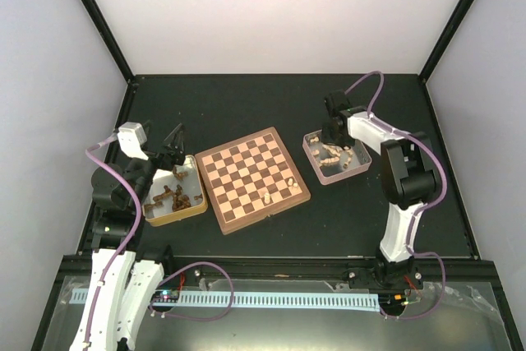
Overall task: Set up the chess pieces on the board
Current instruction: Pick up the chess piece from the storage box, then place the chess piece on the chessboard.
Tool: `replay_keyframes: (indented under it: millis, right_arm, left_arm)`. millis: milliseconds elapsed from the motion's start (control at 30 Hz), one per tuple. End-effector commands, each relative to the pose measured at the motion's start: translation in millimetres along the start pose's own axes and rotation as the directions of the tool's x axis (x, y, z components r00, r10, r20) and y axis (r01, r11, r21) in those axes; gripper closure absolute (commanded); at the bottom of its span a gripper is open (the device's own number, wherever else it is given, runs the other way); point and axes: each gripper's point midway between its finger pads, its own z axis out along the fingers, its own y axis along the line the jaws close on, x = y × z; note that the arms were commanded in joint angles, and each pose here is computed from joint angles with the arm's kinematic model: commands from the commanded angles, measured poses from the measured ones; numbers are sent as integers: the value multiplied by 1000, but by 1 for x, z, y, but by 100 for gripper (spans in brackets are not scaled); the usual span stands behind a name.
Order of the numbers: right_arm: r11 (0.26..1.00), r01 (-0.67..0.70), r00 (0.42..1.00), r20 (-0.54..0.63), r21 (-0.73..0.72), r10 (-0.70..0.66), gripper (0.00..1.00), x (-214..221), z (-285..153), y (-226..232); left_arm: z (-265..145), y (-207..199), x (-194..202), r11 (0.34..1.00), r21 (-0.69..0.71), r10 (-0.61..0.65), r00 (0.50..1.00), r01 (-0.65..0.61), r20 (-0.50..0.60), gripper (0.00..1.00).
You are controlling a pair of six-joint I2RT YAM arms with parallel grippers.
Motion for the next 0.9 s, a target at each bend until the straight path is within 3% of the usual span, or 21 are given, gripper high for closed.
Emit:
replay_keyframes:
  millis: [0,167,400,633,867]
  right_arm:
    - [999,-16,993,114,-46,21,93,-24,-42,0]
    - [995,4,992,129,-100,9,92,-20,-68,6]
    - [955,232,972,79,-184,-220,91,32,-93,68]
    - [862,436,898,58,-260,-436,91,86,-109,129]
    - [786,560,818,23,-263,-575,90,129,-109,154]
  left_arm:
    - [-5,-7,-16,1000,19,20,999,-21,37,1]
    - [-4,-7,-16,1000,19,19,999,-20,36,1]
    - [-4,-7,-15,1000,23,17,999,-18,36,1]
    - [-4,-7,-15,1000,23,18,999,-18,36,1]
    - [-5,-7,-16,1000,22,19,999,-20,38,1]
